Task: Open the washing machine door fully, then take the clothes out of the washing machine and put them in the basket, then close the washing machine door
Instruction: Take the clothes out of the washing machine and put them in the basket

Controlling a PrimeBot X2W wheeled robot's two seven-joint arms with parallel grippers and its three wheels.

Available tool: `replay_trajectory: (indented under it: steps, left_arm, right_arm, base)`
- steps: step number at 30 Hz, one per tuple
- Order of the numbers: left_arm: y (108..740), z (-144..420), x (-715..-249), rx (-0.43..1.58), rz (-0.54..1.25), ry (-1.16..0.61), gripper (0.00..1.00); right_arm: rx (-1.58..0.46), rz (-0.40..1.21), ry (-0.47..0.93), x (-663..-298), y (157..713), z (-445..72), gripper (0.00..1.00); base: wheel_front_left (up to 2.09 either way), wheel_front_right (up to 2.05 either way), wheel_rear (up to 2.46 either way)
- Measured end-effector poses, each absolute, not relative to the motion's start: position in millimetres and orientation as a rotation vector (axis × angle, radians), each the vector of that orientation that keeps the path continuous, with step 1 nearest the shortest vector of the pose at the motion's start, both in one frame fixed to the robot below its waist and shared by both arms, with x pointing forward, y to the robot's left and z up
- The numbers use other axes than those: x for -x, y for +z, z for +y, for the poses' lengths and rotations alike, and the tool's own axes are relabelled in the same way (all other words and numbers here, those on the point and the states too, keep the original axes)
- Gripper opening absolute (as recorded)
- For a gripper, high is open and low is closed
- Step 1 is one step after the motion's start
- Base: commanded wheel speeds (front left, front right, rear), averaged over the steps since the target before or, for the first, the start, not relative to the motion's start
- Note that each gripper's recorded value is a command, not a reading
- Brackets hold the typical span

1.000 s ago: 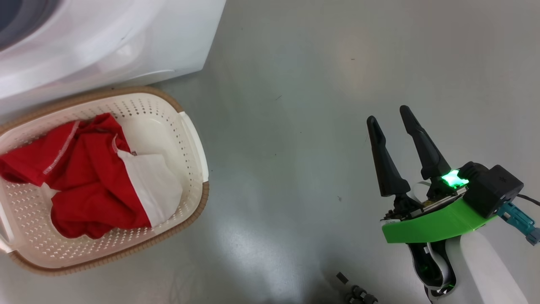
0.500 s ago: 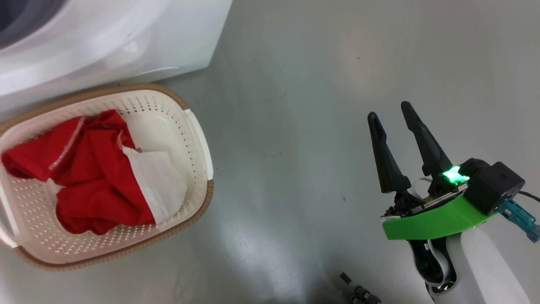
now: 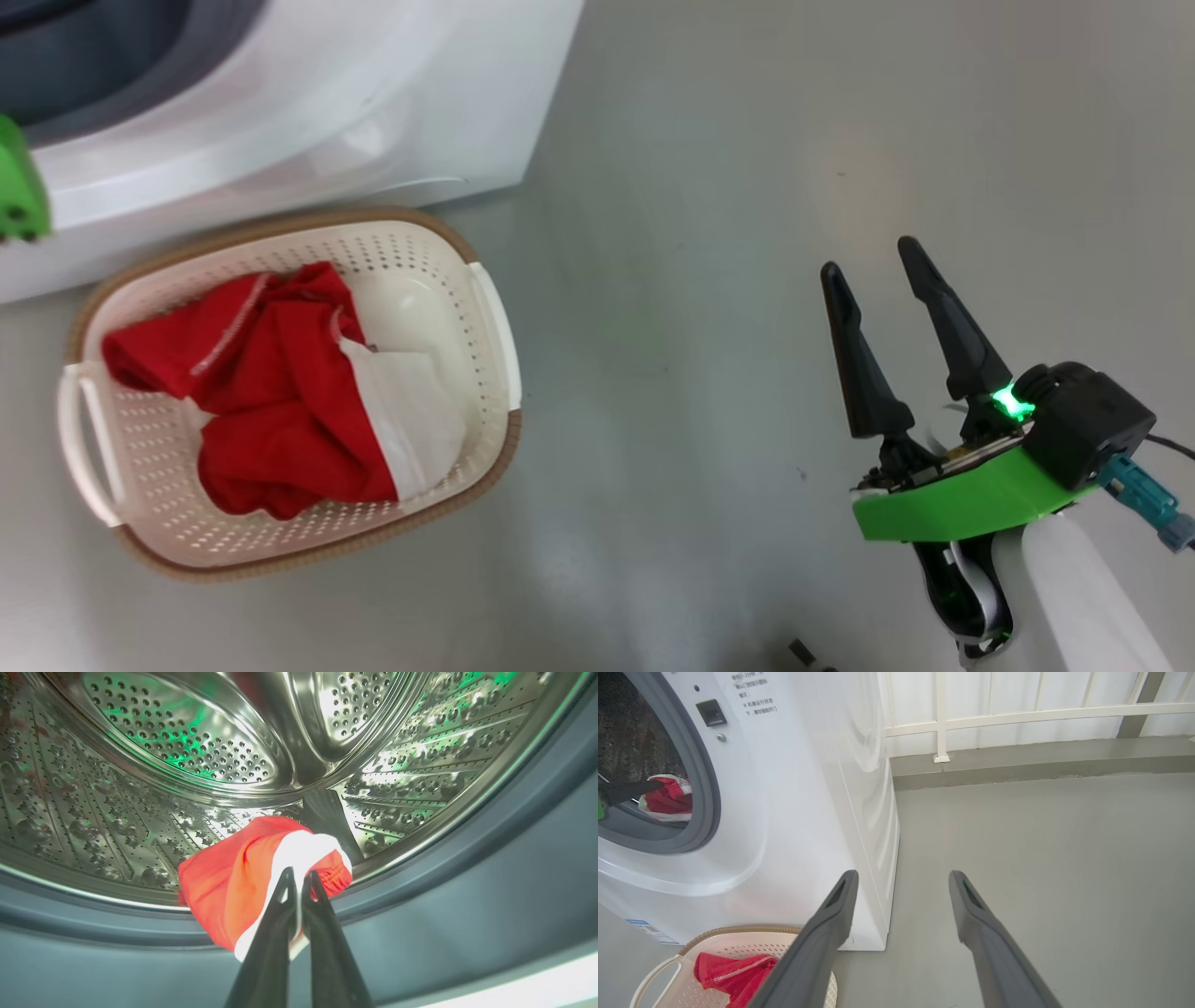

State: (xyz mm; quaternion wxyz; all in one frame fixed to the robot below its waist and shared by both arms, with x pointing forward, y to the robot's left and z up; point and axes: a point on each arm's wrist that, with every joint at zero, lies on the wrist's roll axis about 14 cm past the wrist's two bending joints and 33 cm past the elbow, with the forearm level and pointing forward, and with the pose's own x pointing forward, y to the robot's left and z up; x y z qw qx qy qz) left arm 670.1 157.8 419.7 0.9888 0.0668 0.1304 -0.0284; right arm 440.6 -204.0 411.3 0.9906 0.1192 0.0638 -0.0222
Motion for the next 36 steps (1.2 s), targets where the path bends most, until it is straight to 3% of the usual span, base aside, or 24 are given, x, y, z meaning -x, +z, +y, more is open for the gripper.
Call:
replay_trajectory:
  steps: [20,36]
  left_arm:
    - [498,155,-547,0.053,-0.007,-0.007,0.0]
    - [622,153,-481,0.087,-0.393,-0.02,0.0]
  right_arm:
    - [-0.171,0.093,0.04,-428,433,-179,1.0]
    - [-0.166,0.072,0.082,-400,451,-164,1.0]
  base:
    - [0.0,0.0,0.0]
    - [0.0,0.0,0.0]
